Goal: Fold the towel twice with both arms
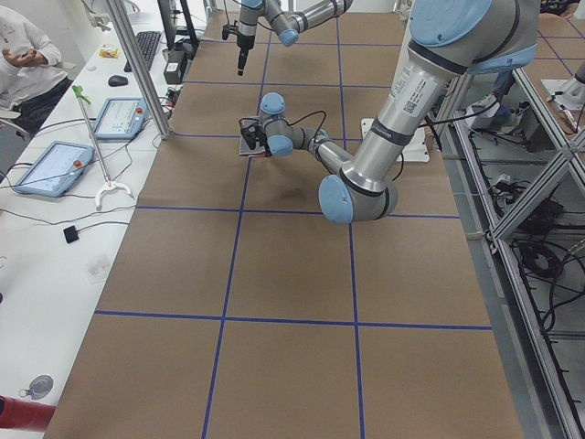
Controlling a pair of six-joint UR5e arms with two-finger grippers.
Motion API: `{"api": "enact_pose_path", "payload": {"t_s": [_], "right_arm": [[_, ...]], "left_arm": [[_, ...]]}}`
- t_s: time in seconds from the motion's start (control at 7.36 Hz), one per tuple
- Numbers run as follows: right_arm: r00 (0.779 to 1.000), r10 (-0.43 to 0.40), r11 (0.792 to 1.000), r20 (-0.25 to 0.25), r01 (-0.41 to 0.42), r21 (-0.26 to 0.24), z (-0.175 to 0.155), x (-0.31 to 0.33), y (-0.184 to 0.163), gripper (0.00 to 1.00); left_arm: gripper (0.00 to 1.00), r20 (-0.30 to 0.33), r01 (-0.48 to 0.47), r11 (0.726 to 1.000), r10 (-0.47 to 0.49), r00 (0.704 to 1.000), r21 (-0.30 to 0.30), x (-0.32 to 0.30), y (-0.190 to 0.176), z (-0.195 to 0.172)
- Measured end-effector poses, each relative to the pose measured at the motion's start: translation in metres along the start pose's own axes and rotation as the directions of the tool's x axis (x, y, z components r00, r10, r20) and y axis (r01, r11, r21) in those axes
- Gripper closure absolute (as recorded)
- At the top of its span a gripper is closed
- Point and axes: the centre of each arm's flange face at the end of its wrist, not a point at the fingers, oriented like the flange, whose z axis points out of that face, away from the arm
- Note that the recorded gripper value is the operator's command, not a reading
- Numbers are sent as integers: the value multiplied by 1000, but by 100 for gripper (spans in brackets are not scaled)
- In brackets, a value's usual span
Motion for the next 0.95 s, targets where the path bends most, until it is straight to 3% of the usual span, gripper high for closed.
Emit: {"api": "enact_pose_path", "payload": {"t_s": [0.95], "right_arm": [[1000, 0, 1000, -1, 0, -1, 0, 1, 0, 1]], "left_arm": [[44, 0, 33, 999, -33, 999, -3, -4, 21, 11]]}}
